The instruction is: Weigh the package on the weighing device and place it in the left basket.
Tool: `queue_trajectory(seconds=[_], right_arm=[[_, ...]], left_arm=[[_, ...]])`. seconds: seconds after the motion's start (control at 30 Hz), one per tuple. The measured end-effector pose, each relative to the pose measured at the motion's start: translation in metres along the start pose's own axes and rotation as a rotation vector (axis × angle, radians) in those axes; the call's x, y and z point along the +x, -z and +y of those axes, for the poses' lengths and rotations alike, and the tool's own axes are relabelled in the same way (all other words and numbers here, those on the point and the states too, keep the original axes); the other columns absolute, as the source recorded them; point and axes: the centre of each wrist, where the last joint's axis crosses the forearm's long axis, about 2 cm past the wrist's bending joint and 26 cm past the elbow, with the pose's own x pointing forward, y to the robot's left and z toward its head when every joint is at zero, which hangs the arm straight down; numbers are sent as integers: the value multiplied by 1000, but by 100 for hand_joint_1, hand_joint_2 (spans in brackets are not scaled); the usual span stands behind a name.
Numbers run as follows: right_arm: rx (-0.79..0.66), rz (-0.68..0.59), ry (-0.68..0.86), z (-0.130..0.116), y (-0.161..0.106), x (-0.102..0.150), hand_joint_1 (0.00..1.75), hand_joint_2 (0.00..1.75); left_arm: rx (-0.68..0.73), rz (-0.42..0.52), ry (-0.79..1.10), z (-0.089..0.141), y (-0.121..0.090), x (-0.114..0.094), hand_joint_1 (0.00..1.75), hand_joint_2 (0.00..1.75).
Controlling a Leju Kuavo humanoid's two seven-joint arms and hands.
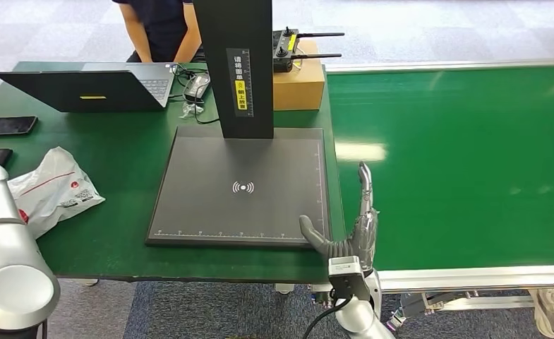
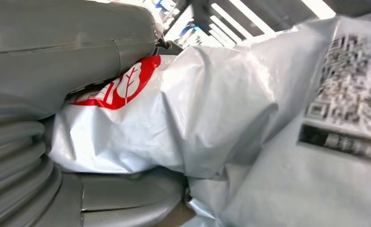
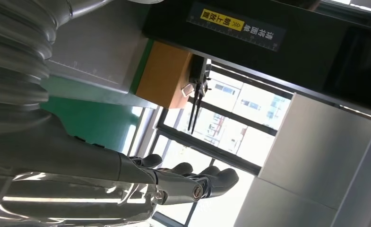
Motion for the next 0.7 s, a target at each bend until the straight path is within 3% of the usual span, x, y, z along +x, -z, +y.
queue_trajectory(seconds=[0.2,0.7], right_arm=[[-2,1,1,1,0,0,0,175],[-2,2,4,2,3,-1,0,175]], left_arm=[[-102,82,-6,-15,-3,-3,0,175],[-227,-23,0,-33,-22,7,0,175]])
